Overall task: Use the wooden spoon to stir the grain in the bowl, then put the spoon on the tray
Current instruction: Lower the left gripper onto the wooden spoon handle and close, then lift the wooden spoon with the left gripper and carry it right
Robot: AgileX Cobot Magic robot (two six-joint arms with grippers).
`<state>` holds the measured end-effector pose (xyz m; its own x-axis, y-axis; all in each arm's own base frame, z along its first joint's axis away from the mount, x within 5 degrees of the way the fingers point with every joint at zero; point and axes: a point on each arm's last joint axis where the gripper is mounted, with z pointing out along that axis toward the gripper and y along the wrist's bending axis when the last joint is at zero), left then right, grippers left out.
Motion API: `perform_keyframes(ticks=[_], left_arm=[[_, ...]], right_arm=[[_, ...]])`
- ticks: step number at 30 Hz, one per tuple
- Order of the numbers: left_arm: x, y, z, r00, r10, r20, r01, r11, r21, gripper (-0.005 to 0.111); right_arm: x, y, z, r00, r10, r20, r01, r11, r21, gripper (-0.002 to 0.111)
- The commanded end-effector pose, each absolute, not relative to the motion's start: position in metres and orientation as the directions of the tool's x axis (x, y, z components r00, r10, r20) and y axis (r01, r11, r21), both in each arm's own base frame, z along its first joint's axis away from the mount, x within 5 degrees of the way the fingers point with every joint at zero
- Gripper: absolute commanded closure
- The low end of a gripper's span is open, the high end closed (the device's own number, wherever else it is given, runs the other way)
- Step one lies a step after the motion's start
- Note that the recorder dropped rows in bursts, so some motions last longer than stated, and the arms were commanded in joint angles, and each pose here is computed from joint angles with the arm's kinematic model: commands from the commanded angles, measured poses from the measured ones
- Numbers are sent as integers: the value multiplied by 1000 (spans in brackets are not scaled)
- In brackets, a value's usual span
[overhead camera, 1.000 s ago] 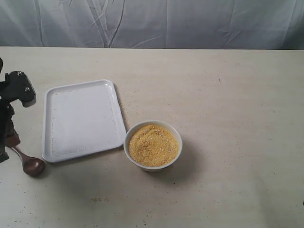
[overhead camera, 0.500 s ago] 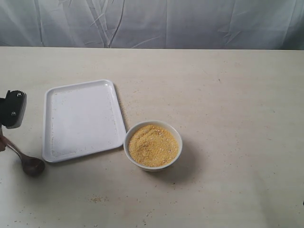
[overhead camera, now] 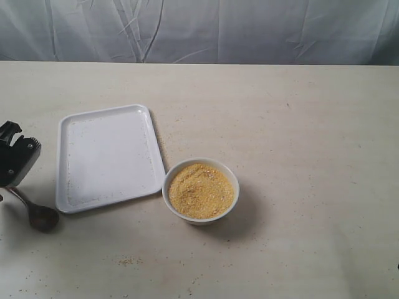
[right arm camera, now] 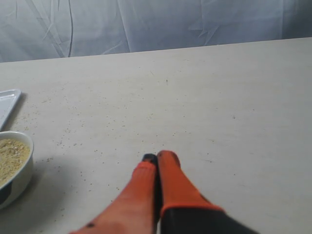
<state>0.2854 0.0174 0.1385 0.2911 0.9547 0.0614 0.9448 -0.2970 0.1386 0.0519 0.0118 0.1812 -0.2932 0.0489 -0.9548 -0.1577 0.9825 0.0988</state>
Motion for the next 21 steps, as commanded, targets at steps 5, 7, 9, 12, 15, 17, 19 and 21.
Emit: perform_keyframes(ticks=[5,7,9,12,15,17,19,21], left_arm=[[290,18,125,294,954,59,945,-299,132,68],[290,18,122,297,953,55,946,-301,122,68],[290,18,121,297,953,54,946,-301,119,69],[288,18,121,298,953,47,948,-301,100,82],[287,17,123,297,954,43,950,-299,91,102],[287,17,128,297,954,48,948,-301,106,107],[286,15,136,301,952,56,943,-305,129,107],[285,11,146,303,951,58,938,-309,160,107]], right_arm=[[52,11,181,-281,48,-959,-155,983,95,109],[52,11,181,-281,48,-959,-155,983,95,109],[52,11,181,-281,48,-959,-155,983,95,109],[52,11,181,-281,48,-959,-155,983,95,109],[52,11,181,-279,48,-959,-155,983,95,109],[52,12,181,-279,50,-959,-155,983,97,109],[52,12,181,-279,50,-959,-155,983,97,109],[52,12,181,-279,50,-959,-155,983,97,109]])
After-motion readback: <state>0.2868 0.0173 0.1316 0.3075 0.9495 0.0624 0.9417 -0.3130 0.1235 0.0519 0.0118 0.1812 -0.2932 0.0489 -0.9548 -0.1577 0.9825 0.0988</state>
